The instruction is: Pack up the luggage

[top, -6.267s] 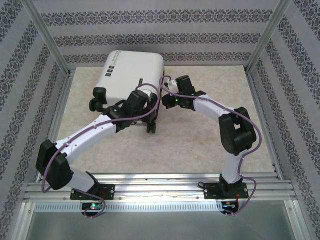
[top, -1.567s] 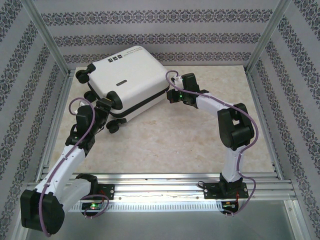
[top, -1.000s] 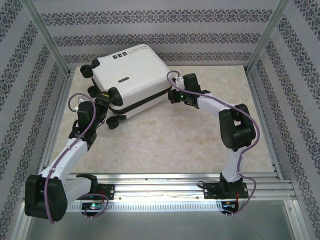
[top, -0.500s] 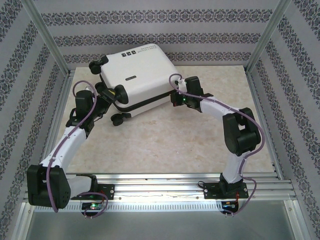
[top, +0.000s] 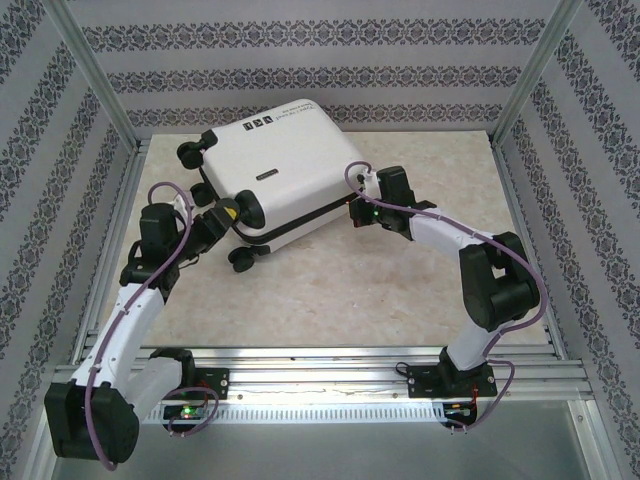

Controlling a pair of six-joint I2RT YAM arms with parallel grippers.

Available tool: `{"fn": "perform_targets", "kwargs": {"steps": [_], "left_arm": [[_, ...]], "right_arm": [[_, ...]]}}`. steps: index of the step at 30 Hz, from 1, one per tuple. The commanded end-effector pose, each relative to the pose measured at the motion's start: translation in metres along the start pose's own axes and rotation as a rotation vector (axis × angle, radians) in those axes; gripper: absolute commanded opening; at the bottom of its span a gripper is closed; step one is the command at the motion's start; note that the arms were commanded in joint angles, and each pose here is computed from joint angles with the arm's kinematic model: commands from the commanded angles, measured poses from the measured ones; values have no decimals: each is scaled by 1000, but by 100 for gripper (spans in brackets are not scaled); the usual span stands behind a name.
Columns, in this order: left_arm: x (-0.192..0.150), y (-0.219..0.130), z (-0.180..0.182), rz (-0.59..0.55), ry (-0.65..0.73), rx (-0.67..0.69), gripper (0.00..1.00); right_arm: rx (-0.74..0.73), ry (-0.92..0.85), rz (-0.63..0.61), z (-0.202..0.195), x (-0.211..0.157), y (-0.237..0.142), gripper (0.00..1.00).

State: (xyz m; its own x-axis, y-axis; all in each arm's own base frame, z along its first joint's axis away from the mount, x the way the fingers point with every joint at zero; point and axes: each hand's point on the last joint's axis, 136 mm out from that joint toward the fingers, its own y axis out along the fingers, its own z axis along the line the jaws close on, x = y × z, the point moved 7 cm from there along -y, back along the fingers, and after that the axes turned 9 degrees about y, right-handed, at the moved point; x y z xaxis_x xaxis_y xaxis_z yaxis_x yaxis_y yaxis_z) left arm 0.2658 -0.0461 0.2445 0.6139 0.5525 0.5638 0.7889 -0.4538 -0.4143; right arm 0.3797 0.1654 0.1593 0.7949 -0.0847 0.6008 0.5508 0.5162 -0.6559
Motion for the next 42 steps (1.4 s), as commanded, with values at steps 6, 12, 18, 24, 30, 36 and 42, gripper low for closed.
{"fn": "perform_targets", "kwargs": {"steps": [6,12,18,24,30,36,42], "left_arm": [[-13,3,73,24,-80,240,0],[-5,0,89,1,-98,272,0],[5,-1,107,-20,-116,300,0],[23,2,140,-30,-164,296,0],[37,10,163,-49,-223,307,14],[67,-18,144,-107,-126,470,53],[94,-56,85,-196,30,539,63]], "right_arm": [[-158,44,3,-42,11,4,0],[-196,55,-37,-58,29,6,0],[-165,52,-46,-60,46,16,0],[211,-123,-95,-18,39,16,0],[306,-162,-89,-2,28,19,0],[322,-156,-81,3,23,22,0],[318,-135,-76,3,21,26,0]]}}
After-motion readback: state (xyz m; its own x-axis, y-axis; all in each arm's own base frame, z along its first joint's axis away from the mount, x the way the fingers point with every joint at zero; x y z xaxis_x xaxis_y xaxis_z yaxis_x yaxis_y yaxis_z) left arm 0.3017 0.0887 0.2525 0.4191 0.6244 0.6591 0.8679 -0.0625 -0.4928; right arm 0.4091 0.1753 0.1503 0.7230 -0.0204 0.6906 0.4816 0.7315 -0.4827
